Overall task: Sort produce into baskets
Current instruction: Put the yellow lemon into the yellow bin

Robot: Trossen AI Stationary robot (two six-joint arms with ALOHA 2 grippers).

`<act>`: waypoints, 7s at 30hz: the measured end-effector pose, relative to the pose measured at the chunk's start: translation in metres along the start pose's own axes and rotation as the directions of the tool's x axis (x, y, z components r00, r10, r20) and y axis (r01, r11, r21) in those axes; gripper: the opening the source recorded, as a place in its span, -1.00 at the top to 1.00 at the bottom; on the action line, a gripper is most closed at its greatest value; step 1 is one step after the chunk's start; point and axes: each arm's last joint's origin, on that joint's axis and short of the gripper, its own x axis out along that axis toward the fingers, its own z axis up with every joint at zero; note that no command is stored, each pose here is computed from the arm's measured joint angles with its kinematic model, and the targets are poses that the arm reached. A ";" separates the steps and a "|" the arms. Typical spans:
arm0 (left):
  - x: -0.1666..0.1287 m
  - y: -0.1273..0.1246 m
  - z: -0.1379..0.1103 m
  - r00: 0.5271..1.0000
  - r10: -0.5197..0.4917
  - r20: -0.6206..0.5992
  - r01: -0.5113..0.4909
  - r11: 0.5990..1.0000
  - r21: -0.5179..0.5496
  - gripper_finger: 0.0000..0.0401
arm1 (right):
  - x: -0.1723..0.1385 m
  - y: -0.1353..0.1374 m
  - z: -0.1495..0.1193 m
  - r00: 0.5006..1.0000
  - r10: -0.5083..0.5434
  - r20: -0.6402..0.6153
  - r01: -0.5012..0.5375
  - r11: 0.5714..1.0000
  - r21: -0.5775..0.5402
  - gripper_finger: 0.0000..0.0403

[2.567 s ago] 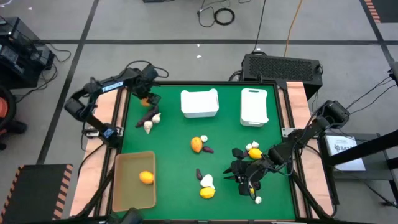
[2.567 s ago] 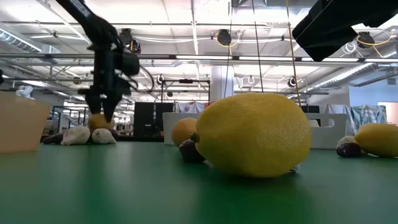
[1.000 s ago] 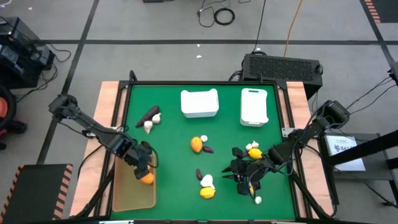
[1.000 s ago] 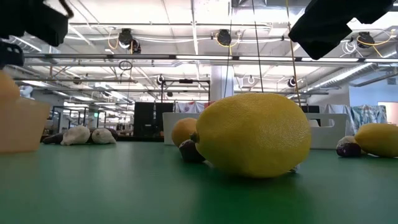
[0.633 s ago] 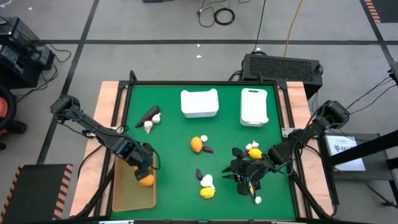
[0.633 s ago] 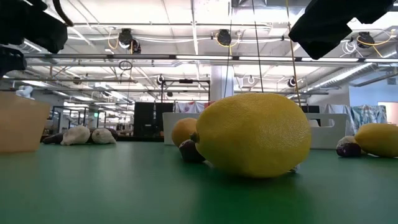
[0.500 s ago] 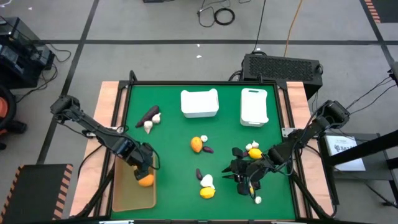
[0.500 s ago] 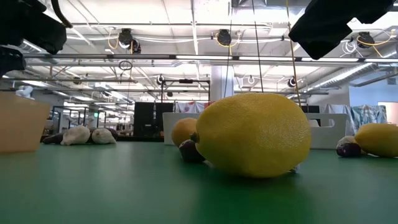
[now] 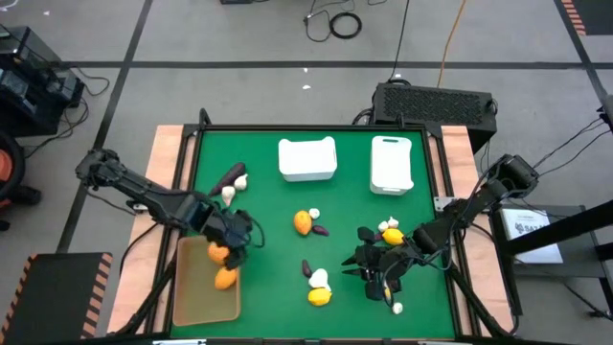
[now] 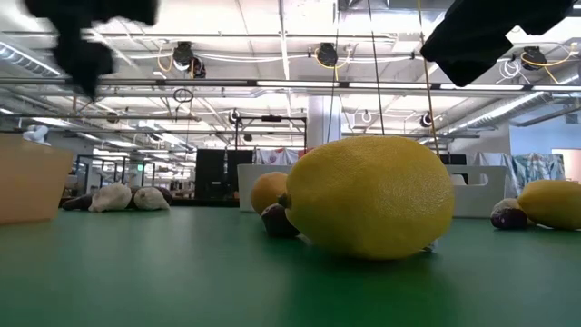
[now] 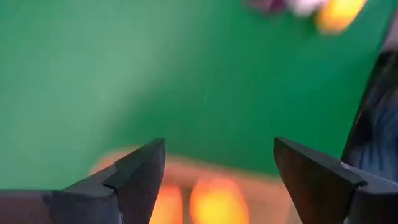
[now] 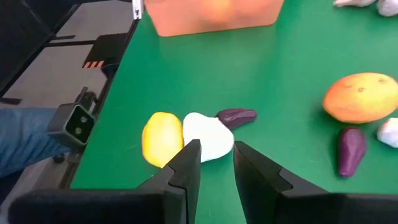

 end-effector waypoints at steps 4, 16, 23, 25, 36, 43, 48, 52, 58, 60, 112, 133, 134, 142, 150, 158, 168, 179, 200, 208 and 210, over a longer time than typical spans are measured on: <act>0.004 -0.003 0.022 0.986 -0.067 0.150 0.059 0.997 0.057 -0.52 | 0.000 0.000 0.000 1.000 -0.004 0.002 0.004 1.000 0.001 0.57; 0.059 -0.018 0.068 0.921 -0.187 0.342 0.050 0.927 0.373 -0.52 | -0.014 -0.010 -0.011 0.985 -0.045 -0.167 0.059 0.995 0.079 0.57; 0.084 -0.027 0.080 0.883 -0.264 0.387 0.043 0.869 0.494 -0.52 | -0.051 -0.033 -0.019 0.915 -0.167 -0.369 0.235 0.961 0.149 0.57; 0.087 -0.028 0.082 0.886 -0.260 0.384 0.037 0.865 0.500 -0.52 | -0.058 -0.039 -0.023 0.883 -0.208 -0.420 0.287 0.949 0.132 0.57; 0.088 -0.028 0.082 0.895 -0.256 0.364 0.043 0.864 0.502 -0.52 | -0.070 -0.063 -0.035 0.726 -0.357 -0.588 0.493 0.866 0.082 0.28; 0.090 -0.026 0.079 0.913 -0.248 0.323 0.055 0.862 0.505 -0.52 | -0.065 -0.068 -0.037 0.694 -0.296 -0.656 0.465 0.880 0.095 -0.28; 0.090 -0.026 0.079 0.913 -0.248 0.323 0.057 0.864 0.500 -0.52 | -0.060 -0.078 -0.052 0.671 -0.314 -0.672 0.467 0.883 0.054 -0.54; 0.090 -0.026 0.078 0.916 -0.243 0.318 0.056 0.865 0.499 -0.52 | -0.058 -0.085 -0.064 0.656 -0.324 -0.682 0.484 0.873 0.051 -0.57; 0.090 -0.025 0.078 0.918 -0.241 0.316 0.055 0.865 0.499 -0.52 | -0.052 -0.089 -0.077 0.682 -0.310 -0.662 0.469 0.880 0.071 -0.51; 0.090 -0.025 0.078 0.918 -0.241 0.316 0.055 0.865 0.499 -0.52 | -0.051 -0.090 -0.080 0.681 -0.309 -0.663 0.471 0.879 0.074 -0.48; -0.027 0.037 -0.002 0.929 0.338 0.149 -0.359 0.920 0.157 -0.52 | 0.082 -0.039 0.046 0.918 0.080 0.388 -0.041 0.993 -0.107 -0.11; -0.043 0.087 0.001 0.679 0.730 0.080 -0.722 0.683 -0.112 -0.52 | 0.281 -0.041 0.116 0.816 0.166 0.554 -0.011 0.962 -0.271 -0.11; -0.043 0.087 0.000 0.676 0.733 0.073 -0.725 0.680 -0.111 -0.52 | 0.286 -0.044 0.117 0.810 0.163 0.564 -0.007 0.964 -0.267 -0.11; -0.043 0.088 0.000 0.684 0.727 0.064 -0.718 0.686 -0.114 -0.52 | 0.308 -0.060 0.124 0.815 0.176 0.553 -0.042 0.968 -0.247 -0.12; -0.043 0.088 0.001 0.685 0.725 0.066 -0.717 0.688 -0.115 -0.52 | 0.313 -0.078 0.124 0.859 0.135 0.494 -0.058 0.984 -0.169 -0.40; -0.043 0.087 0.000 0.694 0.718 0.057 -0.710 0.695 -0.114 -0.52 | 0.313 -0.082 0.125 0.864 0.173 0.473 -0.104 0.980 -0.167 -0.64; -0.042 0.087 0.000 0.707 0.706 0.043 -0.698 0.707 -0.113 -0.52 | 0.262 -0.071 0.159 0.980 0.174 0.099 -0.149 0.964 -0.222 -0.67; -0.039 0.083 0.006 0.747 0.659 0.094 -0.647 0.752 -0.126 -0.52 | 0.187 -0.069 0.157 0.906 0.054 -0.420 -0.127 0.981 -0.147 -0.67; 0.014 0.047 0.051 0.970 0.188 0.151 -0.148 0.958 -0.244 -0.52 | 0.150 -0.039 0.104 0.570 -0.294 -0.767 0.008 0.936 -0.353 -0.49; 0.059 0.039 0.073 0.976 0.116 0.187 -0.068 0.967 -0.245 -0.52 | 0.106 0.004 0.113 0.588 -0.363 -0.723 0.028 0.902 -0.430 -0.35; 0.067 0.038 0.078 0.975 0.114 0.191 -0.064 0.966 -0.249 -0.52 | 0.091 0.011 0.117 0.618 -0.367 -0.696 0.061 0.904 -0.423 -0.31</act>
